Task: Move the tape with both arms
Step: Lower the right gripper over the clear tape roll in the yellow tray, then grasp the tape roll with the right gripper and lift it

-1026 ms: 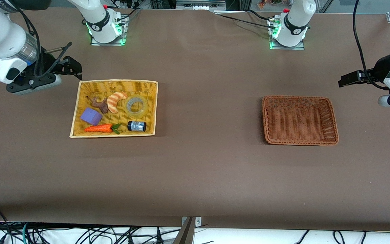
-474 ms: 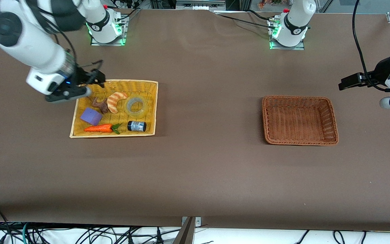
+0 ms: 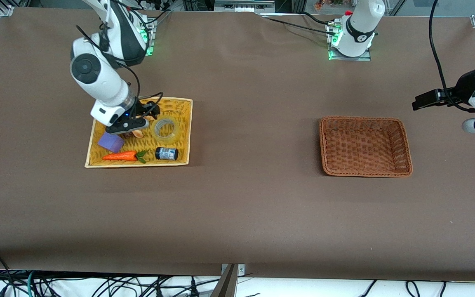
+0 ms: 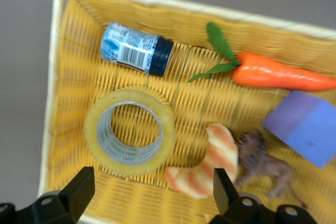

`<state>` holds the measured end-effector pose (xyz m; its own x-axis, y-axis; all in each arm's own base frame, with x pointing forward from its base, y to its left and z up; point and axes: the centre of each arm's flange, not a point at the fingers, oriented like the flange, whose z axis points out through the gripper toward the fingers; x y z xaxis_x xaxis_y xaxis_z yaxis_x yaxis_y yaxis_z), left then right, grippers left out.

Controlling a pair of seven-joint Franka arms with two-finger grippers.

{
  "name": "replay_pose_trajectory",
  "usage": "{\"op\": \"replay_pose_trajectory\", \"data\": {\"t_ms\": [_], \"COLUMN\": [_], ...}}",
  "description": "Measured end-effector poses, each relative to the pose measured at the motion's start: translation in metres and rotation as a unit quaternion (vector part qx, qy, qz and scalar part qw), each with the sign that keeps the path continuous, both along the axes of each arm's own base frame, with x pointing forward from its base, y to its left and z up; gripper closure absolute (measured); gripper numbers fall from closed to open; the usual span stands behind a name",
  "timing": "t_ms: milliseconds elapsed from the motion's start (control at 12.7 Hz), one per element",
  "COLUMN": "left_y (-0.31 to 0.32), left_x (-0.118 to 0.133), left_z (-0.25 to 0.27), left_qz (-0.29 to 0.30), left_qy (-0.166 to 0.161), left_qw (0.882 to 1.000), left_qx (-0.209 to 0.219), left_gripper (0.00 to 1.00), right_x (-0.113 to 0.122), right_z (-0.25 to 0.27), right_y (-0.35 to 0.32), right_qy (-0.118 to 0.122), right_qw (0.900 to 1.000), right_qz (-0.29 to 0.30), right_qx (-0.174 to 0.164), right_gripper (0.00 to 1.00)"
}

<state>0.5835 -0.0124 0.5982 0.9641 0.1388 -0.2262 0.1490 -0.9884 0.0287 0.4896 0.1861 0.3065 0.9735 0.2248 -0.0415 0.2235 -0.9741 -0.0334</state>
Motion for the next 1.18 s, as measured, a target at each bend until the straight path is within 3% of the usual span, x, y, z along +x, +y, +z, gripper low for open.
{"op": "replay_pose_trajectory", "data": {"t_ms": [553, 1026, 1184], "left_y": [0.000, -0.010, -0.014], "left_x": [0.001, 0.000, 0.000], "left_z": [-0.001, -0.001, -0.001], "left_qz": [0.000, -0.009, -0.012], "left_qy": [0.001, 0.003, 0.003], "left_qw": [1.000, 1.000, 1.000], "left_qx": [0.000, -0.001, -0.001], "left_gripper": [0.00, 0.00, 0.00], "right_x": [-0.008, 0.002, 0.016], "right_z": [-0.104, -0.092, -0.063], "right_y": [-0.001, 0.002, 0.008], "right_qy": [-0.003, 0.002, 0.010], "right_qw": [1.000, 1.000, 1.000], "right_qz": [-0.005, -0.005, -0.002], "right_qx": [0.013, 0.012, 0.009], "right_gripper": [0.04, 0.79, 0.78]}}
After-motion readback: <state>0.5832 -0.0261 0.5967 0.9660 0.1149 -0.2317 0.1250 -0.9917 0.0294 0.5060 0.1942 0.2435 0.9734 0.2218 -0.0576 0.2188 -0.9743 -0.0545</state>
